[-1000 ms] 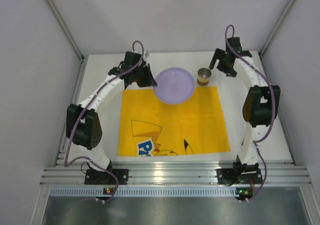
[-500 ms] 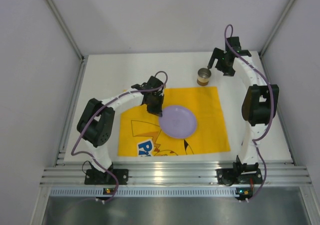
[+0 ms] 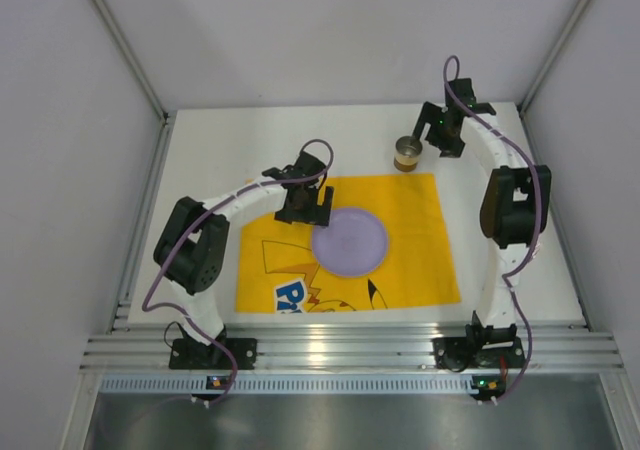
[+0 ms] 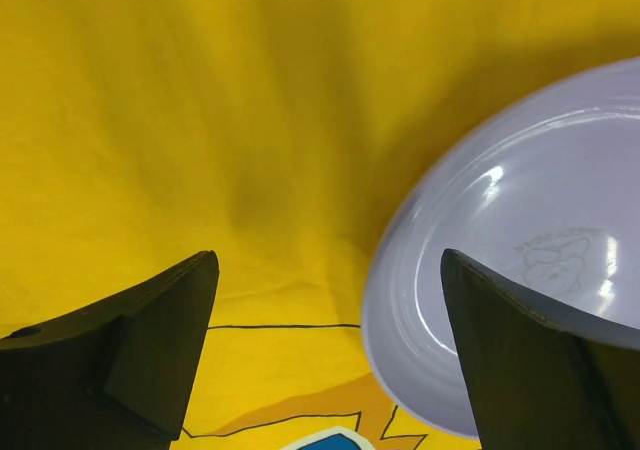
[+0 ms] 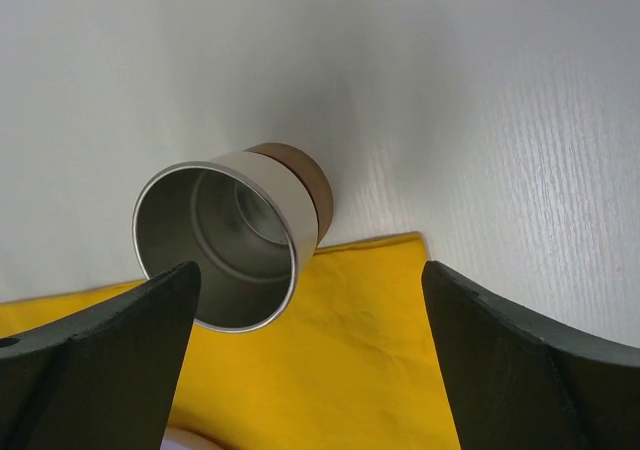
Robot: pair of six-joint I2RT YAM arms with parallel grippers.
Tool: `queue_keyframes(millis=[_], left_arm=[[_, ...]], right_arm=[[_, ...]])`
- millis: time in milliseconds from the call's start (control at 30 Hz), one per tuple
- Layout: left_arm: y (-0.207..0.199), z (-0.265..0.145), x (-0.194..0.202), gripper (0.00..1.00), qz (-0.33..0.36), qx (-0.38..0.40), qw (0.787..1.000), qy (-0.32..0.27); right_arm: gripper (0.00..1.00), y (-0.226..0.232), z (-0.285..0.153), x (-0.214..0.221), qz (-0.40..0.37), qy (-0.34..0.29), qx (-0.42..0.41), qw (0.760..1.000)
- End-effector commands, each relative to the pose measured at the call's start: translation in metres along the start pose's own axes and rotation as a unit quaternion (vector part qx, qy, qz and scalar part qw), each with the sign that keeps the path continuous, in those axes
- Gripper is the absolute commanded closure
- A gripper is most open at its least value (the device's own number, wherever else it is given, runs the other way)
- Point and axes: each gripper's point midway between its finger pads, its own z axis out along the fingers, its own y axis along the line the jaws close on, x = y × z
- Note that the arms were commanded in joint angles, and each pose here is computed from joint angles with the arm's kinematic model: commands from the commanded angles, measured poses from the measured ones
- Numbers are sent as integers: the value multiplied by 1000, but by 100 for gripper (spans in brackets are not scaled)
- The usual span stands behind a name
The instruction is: Set the dinner table for one person
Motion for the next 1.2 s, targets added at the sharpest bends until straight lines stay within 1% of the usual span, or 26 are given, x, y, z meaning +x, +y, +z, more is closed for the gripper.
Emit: queue_keyframes(millis=[0, 100, 133, 167, 200, 267, 300, 367, 400, 467, 500, 567, 633, 667, 733, 767, 800, 833, 867, 900, 933, 967, 1000, 1033, 1100, 1167], left_arm=[[13, -20, -27, 2, -9, -40, 998, -48], [14, -33, -37, 2, -15, -37, 997, -65], [14, -37, -41, 2, -17, -37, 997, -69], [15, -40, -43, 2, -18, -37, 997, -72], [14, -44, -48, 2, -19, -35, 996, -80], [15, -49, -51, 2, -22, -36, 995, -85], [15, -53, -54, 2, -23, -33, 995, -90], [17, -55, -56, 2, -27, -33, 995, -94], [17, -56, -56, 2, -26, -33, 995, -95], [19, -56, -56, 2, -25, -34, 995, -93], [20, -56, -55, 2, -25, -34, 995, -92], [22, -56, -55, 2, -24, -36, 995, -90], [23, -60, -57, 2, -23, -34, 995, -95], [23, -60, -57, 2, -23, -33, 995, -95], [26, -65, -62, 2, -25, -34, 994, -102], [27, -66, -64, 2, -25, -34, 994, -105], [30, -68, -67, 2, -28, -34, 993, -108], [30, -70, -69, 2, -28, -31, 993, -111], [31, -71, -70, 2, -29, -29, 993, -112], [33, -72, -73, 2, -31, -30, 993, -114], [33, -72, -73, 2, -31, -27, 993, -114], [34, -72, -74, 2, -30, -27, 993, -115], [35, -72, -75, 2, -31, -26, 993, -115], [36, -72, -76, 2, -32, -25, 992, -116], [36, -73, -76, 2, -31, -23, 992, -116], [35, -73, -76, 2, -29, -20, 993, -116]], right_arm=[[9, 16, -4, -15, -4, -23, -16, 1000], [19, 15, 6, -10, -6, -13, -10, 1000], [28, 15, 9, -9, -9, -11, -6, 1000], [33, 16, 12, -5, -12, -7, -2, 1000], [45, 15, 17, -3, -15, -2, 4, 1000], [56, 19, 19, -4, -20, -2, 6, 1000], [65, 17, 26, 1, -22, 8, 11, 1000], [74, 24, 27, -1, -26, 9, 8, 1000], [86, 22, 33, 1, -28, 14, 13, 999], [98, 25, 33, -1, -30, 17, 15, 999], [100, 26, 31, -3, -31, 15, 14, 999], [100, 24, 25, -11, -32, 2, 26, 999], [100, 28, 7, -25, -37, -17, 26, 999], [100, 26, 5, -24, -37, -15, 32, 999], [100, 29, -15, -30, -38, -26, 31, 998], [100, 24, -20, -23, -38, -15, 38, 998], [100, 27, -38, -26, -37, -25, 33, 998], [100, 27, -44, -20, -38, -22, 34, 998], [100, 19, -43, -3, -41, -4, 46, 998], [100, 20, -58, -1, -40, -11, 43, 998], [100, 12, -55, 22, -41, 14, 53, 998], [100, 14, -68, 24, -38, 4, 48, 998], [100, 12, -69, 32, -37, 11, 47, 998], [100, 4, -64, 56, -37, 35, 54, 997], [100, 7, -72, 62, -29, 23, 40, 998], [100, 3, -70, 83, -26, 37, 41, 998]])
